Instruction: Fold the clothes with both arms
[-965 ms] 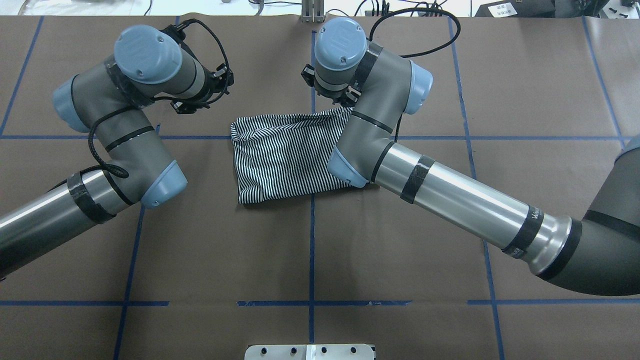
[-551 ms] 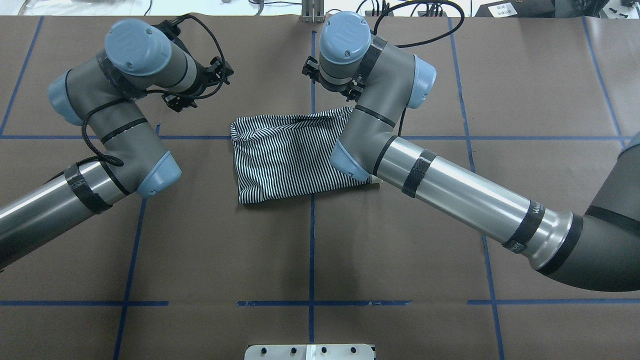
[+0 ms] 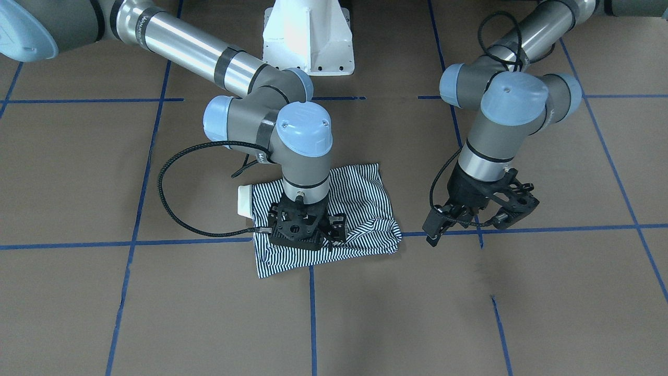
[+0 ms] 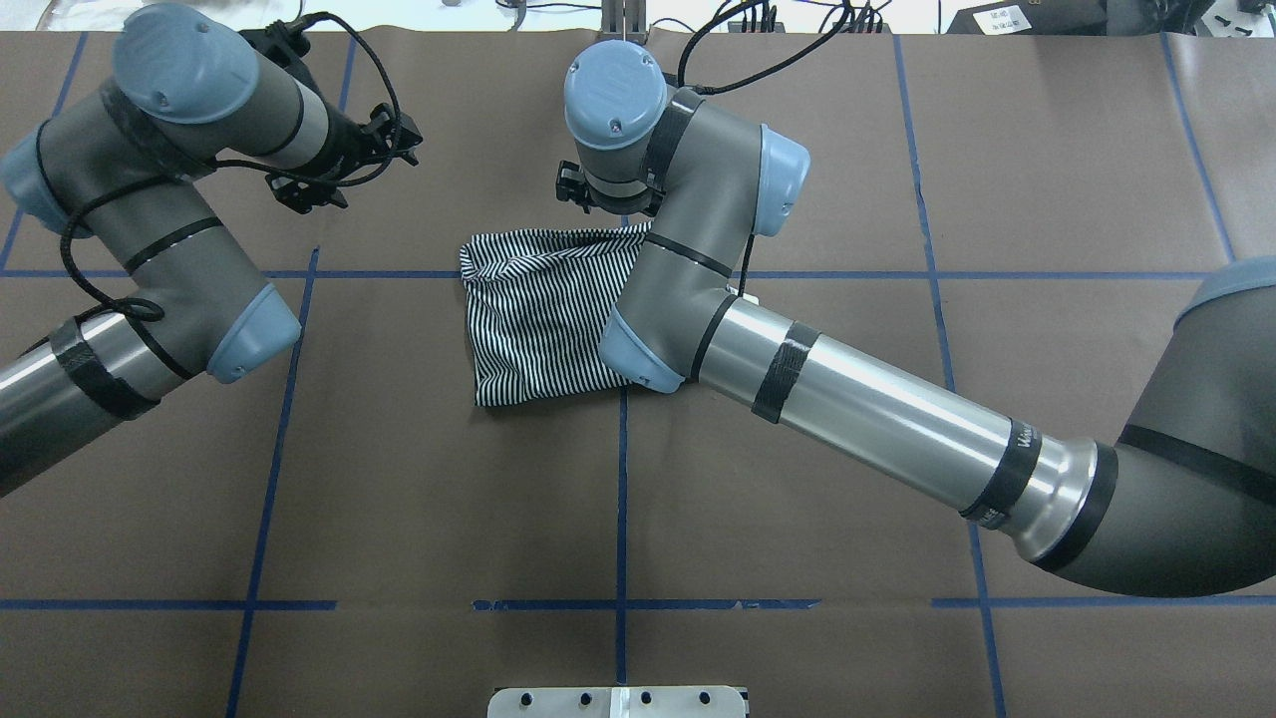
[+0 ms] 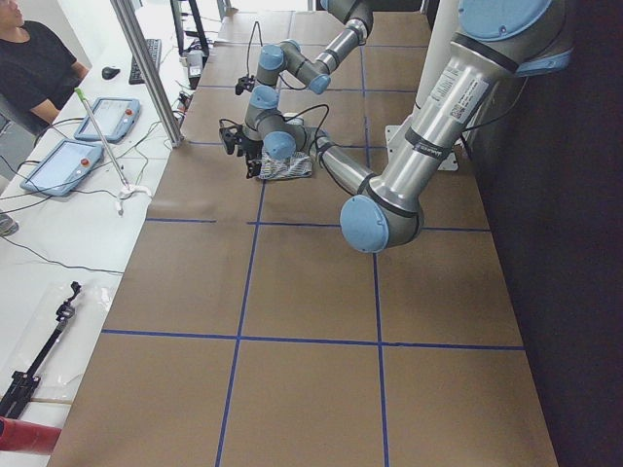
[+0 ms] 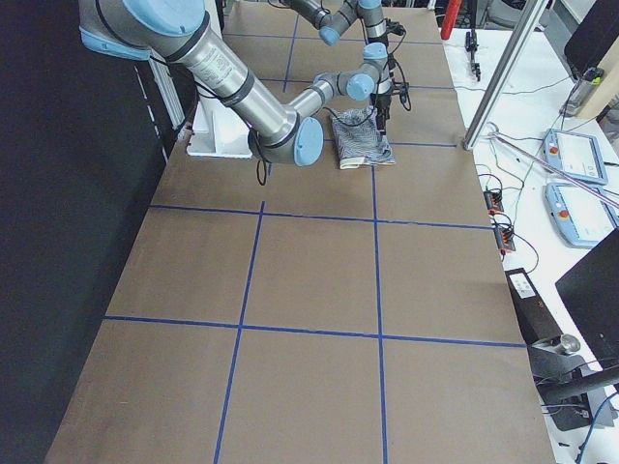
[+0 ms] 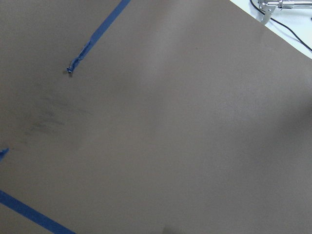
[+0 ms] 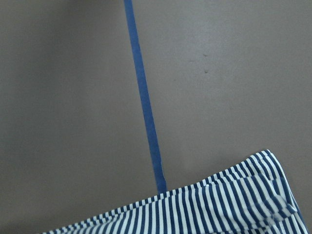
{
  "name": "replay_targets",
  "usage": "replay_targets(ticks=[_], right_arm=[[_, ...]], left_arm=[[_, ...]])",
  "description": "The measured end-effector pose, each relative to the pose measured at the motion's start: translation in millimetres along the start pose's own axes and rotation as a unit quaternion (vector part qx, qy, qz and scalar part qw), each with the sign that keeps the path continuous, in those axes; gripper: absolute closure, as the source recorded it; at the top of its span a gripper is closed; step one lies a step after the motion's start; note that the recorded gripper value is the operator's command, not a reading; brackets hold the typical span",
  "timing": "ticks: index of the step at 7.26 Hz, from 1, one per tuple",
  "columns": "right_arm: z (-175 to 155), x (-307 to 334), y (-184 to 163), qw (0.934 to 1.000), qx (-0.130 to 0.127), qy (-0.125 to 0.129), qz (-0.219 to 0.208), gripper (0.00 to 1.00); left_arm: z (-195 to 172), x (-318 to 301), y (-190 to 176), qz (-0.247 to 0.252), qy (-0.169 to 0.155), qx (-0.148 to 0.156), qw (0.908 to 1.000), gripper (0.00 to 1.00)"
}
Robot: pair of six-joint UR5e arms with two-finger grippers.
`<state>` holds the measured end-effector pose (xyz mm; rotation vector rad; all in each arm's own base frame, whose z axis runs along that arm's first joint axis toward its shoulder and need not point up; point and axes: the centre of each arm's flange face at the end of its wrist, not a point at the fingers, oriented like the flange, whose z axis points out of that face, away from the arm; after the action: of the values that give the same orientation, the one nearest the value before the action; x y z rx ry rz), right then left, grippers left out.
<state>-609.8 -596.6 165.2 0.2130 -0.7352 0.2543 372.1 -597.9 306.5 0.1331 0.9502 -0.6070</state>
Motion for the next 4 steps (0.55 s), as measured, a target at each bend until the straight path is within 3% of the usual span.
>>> replay_targets(ticks=[2,4], right_arm=[[13,-5,17,0.9959,-0.003,0.033,-0.084,0.00],[29,-2,23,0.9920,-0.001,0.053,-0.114,0.00]], left_arm=[[-5,-7,-5,0.003,0.000,-0.003,1.0000,0.00],[-6,-8,-8,0.003,0.001,-0.002,1.0000,0.00]])
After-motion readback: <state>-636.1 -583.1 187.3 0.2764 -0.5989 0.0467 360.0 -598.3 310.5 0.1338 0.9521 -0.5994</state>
